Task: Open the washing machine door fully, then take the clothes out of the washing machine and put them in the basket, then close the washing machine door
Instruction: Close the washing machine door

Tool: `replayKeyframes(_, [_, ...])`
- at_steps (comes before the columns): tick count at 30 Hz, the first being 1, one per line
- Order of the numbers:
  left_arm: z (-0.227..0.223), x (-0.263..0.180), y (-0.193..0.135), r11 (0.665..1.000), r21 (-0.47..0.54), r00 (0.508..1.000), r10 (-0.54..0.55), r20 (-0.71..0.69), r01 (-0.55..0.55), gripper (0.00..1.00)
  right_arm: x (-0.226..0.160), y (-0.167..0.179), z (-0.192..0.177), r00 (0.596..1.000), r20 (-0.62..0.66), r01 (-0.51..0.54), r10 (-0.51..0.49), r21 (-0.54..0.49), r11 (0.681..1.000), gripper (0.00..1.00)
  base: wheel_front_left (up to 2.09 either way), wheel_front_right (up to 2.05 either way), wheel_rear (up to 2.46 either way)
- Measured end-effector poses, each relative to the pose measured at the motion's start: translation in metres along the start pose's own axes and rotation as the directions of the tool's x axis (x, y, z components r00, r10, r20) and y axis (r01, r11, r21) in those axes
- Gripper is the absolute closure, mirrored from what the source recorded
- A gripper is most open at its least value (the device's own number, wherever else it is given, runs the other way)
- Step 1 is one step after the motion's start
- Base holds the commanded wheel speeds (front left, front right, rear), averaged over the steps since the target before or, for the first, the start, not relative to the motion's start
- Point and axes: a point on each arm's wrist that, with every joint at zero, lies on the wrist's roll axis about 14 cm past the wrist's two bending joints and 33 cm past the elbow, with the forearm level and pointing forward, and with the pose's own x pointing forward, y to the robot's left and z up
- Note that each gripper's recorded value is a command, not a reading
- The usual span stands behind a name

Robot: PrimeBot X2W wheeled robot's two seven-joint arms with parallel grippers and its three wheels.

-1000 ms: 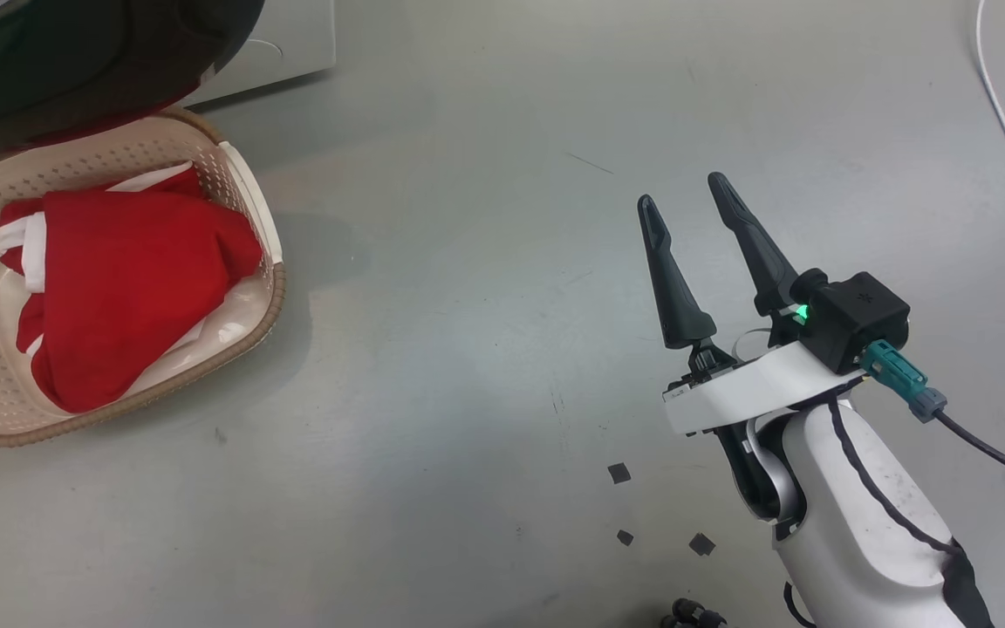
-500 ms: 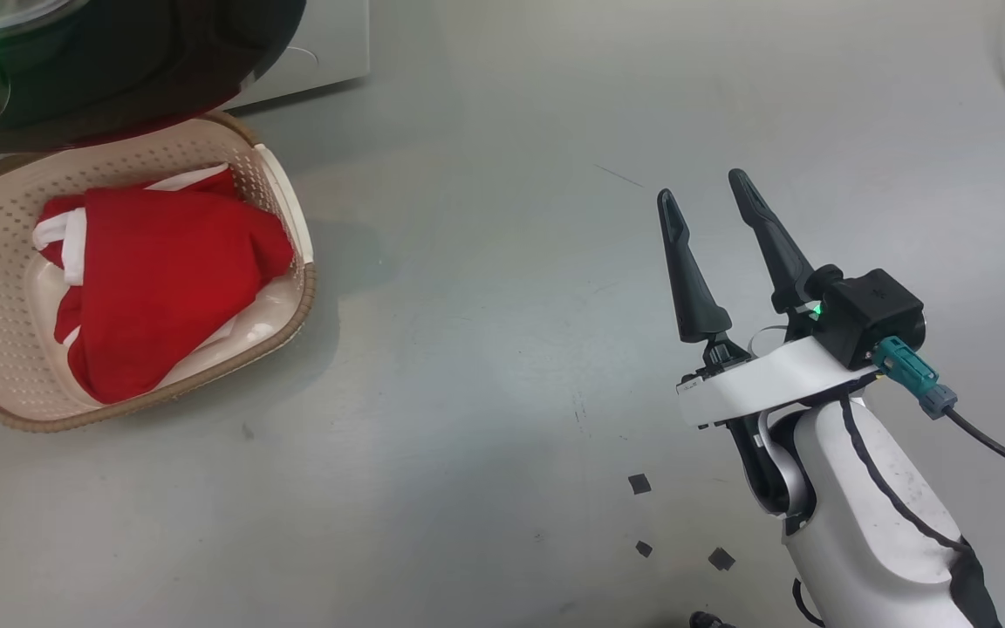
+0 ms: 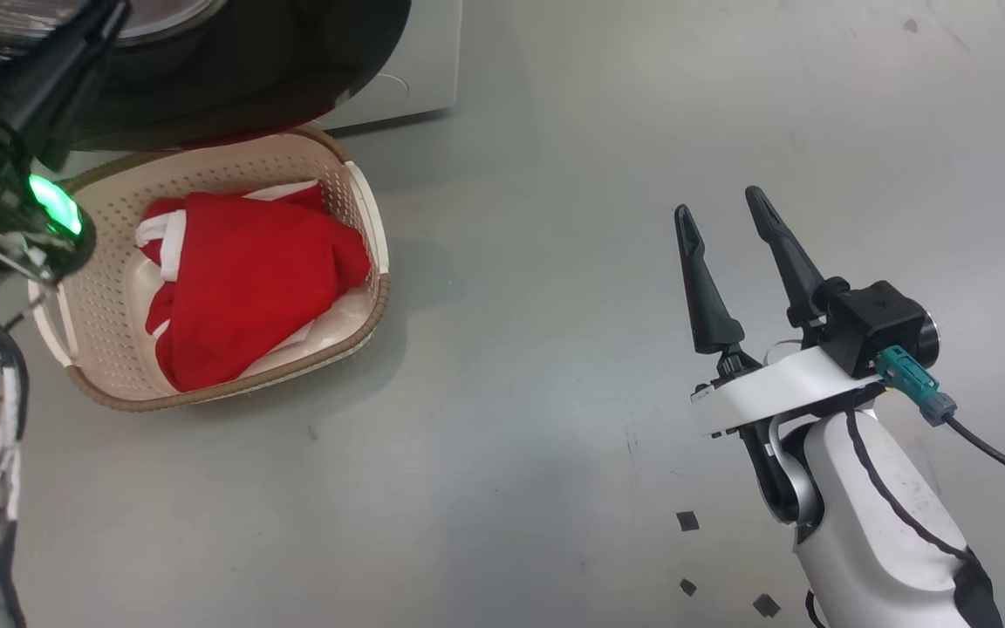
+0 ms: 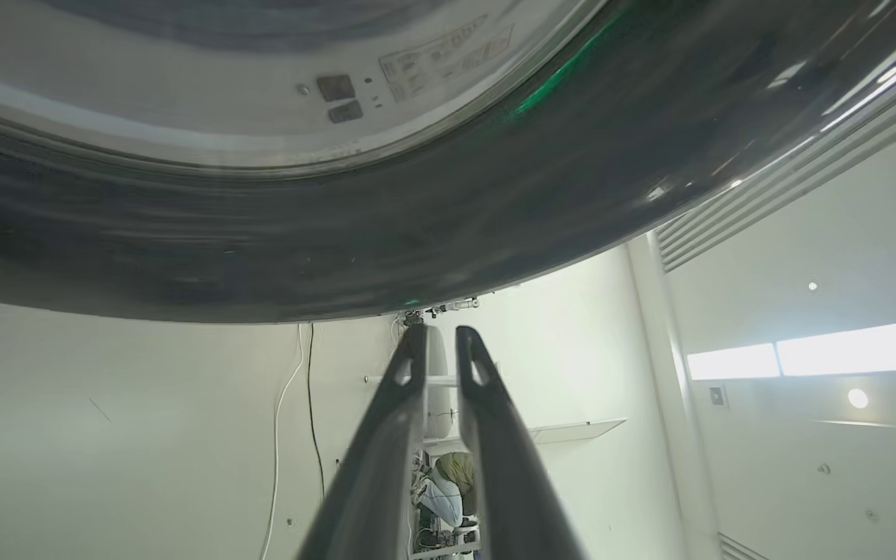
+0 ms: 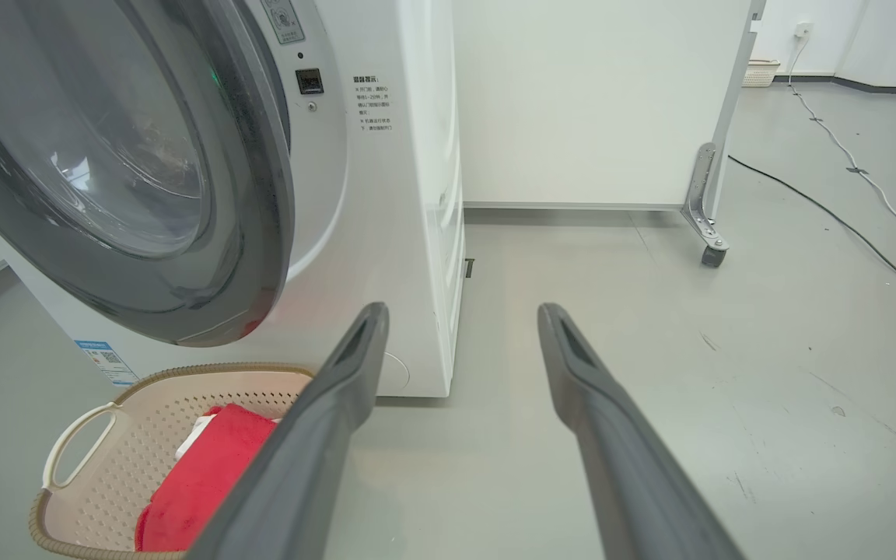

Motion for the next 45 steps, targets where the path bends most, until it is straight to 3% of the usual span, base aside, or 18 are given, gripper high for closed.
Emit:
replayKeyframes(1, [-0.003,-0.006,0.002,1.000,-0.005,1.000,0.008,0.006,-0.008,0.57,-0.001,0.001,-0.001,1.000,-0.002,-0.001,0.001,0.003,1.000,0.00,0.00,0.00,0.00])
replayKeyframes(2, [-0.006,-0.012,0.005,1.000,-0.012,1.000,0.017,0.013,-0.017,0.31,-0.002,0.002,-0.001,1.000,-0.004,-0.003,0.003,0.005,1.000,0.00,0.00,0.00,0.00])
replayKeyframes(3, [-0.006,-0.012,0.005,1.000,-0.012,1.000,0.017,0.013,-0.017,0.11,-0.002,0.002,-0.001,1.000,-0.004,-0.003,0.003,0.005,1.000,0.00,0.00,0.00,0.00])
replayKeyframes(4, [-0.007,-0.019,0.006,1.000,-0.018,0.999,0.026,0.027,-0.025,0.00,-0.003,0.004,-0.001,1.000,-0.004,-0.007,0.007,0.006,1.000,0.00,0.00,0.00,0.00])
replayKeyframes(11, [-0.009,-0.072,0.012,0.996,-0.077,0.980,0.058,0.189,-0.044,0.00,-0.010,0.018,0.004,0.999,0.006,-0.044,0.044,0.019,0.999,0.00,0.00,0.00,0.00])
replayKeyframes(18, [-0.021,-0.114,-0.006,0.995,-0.097,0.941,0.014,0.338,0.020,0.00,-0.025,0.022,0.005,0.999,0.002,-0.047,0.047,0.019,0.999,0.00,0.00,0.00,0.00])
replayKeyframes(24, [-0.052,-0.150,0.004,0.988,-0.154,0.913,0.068,0.402,-0.006,0.00,-0.040,0.025,0.005,0.999,-0.004,-0.053,0.053,0.023,0.998,0.00,0.00,0.00,0.00])
replayKeyframes(30, [-0.061,-0.189,-0.001,0.990,-0.139,0.873,0.098,0.477,-0.035,0.00,-0.054,0.030,0.004,0.998,-0.008,-0.060,0.060,0.028,0.998,0.00,0.00,0.00,0.00])
replayKeyframes(34, [-0.063,-0.207,-0.018,0.996,-0.046,0.842,0.085,0.533,-0.072,0.00,-0.063,0.032,0.008,0.997,0.002,-0.072,0.072,0.010,0.997,0.00,0.00,0.00,0.00])
replayKeyframes(37, [-0.054,-0.216,-0.037,0.986,0.085,0.802,0.066,0.593,-0.144,0.00,-0.066,0.035,0.011,0.996,0.012,-0.084,0.083,0.005,0.996,0.00,0.00,0.00,0.00])
replayKeyframes(41, [-0.047,-0.221,-0.062,0.931,0.265,0.758,0.019,0.653,-0.252,0.00,-0.066,0.039,0.017,0.995,0.030,-0.097,0.097,0.000,0.995,0.00,0.00,0.00,0.00])
replayKeyframes(45, [-0.051,-0.212,-0.079,0.841,0.419,0.753,-0.021,0.658,-0.342,0.00,-0.067,0.037,0.021,0.995,0.040,-0.091,0.091,-0.008,0.996,0.00,0.00,0.00,0.00])
